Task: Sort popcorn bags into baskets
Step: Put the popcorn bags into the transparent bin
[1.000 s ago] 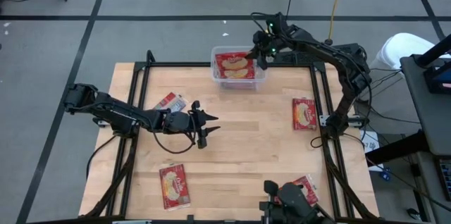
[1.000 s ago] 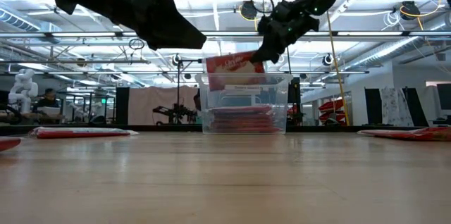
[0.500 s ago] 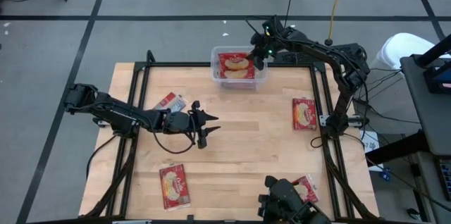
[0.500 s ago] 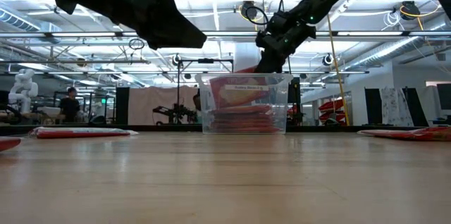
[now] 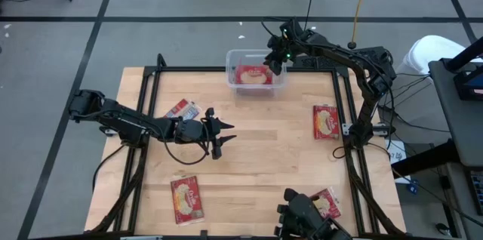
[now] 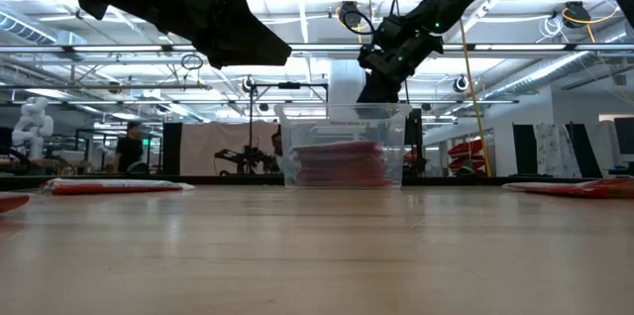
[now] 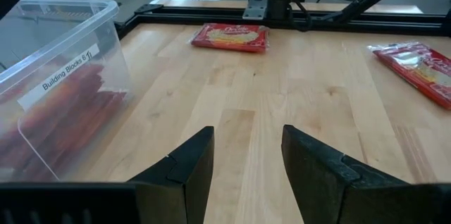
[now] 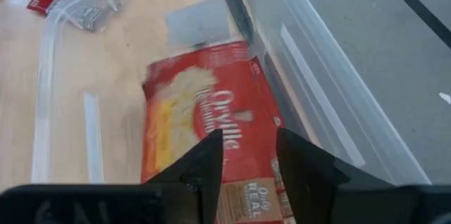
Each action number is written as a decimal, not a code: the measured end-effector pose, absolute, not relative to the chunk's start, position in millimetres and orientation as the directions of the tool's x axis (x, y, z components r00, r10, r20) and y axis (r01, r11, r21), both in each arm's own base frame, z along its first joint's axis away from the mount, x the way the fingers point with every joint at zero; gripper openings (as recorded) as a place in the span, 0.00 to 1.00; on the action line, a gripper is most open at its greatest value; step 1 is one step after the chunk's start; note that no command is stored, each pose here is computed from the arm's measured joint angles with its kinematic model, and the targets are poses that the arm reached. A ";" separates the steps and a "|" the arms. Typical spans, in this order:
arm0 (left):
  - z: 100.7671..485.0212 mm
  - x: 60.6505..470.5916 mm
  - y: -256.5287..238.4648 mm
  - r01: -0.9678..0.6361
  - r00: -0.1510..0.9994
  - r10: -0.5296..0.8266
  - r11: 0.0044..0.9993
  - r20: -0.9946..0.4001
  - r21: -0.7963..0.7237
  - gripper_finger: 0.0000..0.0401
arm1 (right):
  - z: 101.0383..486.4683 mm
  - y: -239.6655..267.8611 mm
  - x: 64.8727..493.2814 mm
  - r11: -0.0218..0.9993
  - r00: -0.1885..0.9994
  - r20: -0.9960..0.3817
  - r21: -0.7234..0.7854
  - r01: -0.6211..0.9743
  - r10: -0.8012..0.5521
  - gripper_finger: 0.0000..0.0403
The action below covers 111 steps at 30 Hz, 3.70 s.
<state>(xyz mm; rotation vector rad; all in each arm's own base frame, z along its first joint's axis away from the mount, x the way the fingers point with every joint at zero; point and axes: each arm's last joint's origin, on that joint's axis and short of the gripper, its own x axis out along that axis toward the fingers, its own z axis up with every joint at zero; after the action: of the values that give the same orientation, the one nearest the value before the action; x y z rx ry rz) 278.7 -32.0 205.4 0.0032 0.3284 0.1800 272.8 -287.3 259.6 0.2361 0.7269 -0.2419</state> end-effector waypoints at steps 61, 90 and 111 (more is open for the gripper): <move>144.3 186.2 2.3 -0.729 -0.022 0.445 0.606 -0.895 0.319 0.52 | 185.8 81.2 256.4 0.969 0.928 -0.366 0.246 0.020 0.074 0.35; 119.7 153.4 -21.9 -0.887 -0.116 0.377 0.377 -0.919 0.266 0.45 | 188.8 81.0 257.8 0.977 0.939 -0.335 0.212 -0.002 0.075 0.35; 136.2 174.1 -25.4 -0.760 -0.027 0.421 0.580 -0.907 0.292 0.01 | 194.5 80.1 259.7 0.989 0.960 -0.278 0.147 0.013 0.029 0.35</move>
<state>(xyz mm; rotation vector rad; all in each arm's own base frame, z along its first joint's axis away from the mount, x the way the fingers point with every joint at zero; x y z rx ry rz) 174.1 -25.4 136.2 -0.3335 1.2809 0.9724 259.7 80.1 194.5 0.1486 0.2836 0.0078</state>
